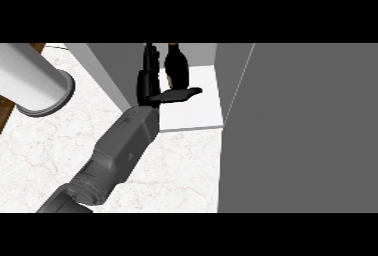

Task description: Pick up the wine, place it into the cabinet and close the cabinet

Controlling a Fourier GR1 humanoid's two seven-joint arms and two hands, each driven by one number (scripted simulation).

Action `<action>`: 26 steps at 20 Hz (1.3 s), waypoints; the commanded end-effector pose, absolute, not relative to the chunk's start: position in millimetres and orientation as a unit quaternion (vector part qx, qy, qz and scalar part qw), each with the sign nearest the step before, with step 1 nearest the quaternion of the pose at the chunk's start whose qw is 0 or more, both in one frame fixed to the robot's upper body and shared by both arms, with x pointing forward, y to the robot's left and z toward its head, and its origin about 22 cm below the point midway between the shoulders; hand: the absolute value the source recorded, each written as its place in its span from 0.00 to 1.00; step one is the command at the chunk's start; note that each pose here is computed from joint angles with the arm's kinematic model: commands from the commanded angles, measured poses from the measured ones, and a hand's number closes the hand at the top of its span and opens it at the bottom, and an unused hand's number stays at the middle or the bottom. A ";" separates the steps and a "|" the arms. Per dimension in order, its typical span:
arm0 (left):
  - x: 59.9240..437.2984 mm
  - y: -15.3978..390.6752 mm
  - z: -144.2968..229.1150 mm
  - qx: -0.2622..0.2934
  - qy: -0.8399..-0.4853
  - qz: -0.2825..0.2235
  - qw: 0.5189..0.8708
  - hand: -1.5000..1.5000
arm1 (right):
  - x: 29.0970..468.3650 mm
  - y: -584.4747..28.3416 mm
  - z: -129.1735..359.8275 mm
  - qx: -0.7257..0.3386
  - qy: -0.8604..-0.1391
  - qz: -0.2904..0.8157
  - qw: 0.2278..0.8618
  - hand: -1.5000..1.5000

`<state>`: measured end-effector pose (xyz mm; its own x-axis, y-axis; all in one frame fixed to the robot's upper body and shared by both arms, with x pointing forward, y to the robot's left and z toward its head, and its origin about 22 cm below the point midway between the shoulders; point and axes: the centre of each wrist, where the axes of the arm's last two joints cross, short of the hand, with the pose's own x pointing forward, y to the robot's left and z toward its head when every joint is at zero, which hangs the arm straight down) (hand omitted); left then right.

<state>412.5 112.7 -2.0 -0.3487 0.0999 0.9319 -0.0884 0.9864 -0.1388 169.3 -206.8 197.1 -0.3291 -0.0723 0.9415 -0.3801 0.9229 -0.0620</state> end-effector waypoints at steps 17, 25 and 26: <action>289.8 47.3 -28.1 -0.017 -0.800 0.085 0.594 0.00 | 133.2 -216.5 208.8 0.118 -0.817 0.111 0.554 0.00; 244.6 40.6 3.9 -0.052 -0.810 0.099 0.575 0.00 | 136.7 -219.9 208.6 0.111 -0.815 0.116 0.557 0.00; 237.5 41.9 -17.1 -0.059 -0.813 0.093 0.571 0.00 | 139.3 -224.2 209.7 0.118 -0.814 0.126 0.555 0.00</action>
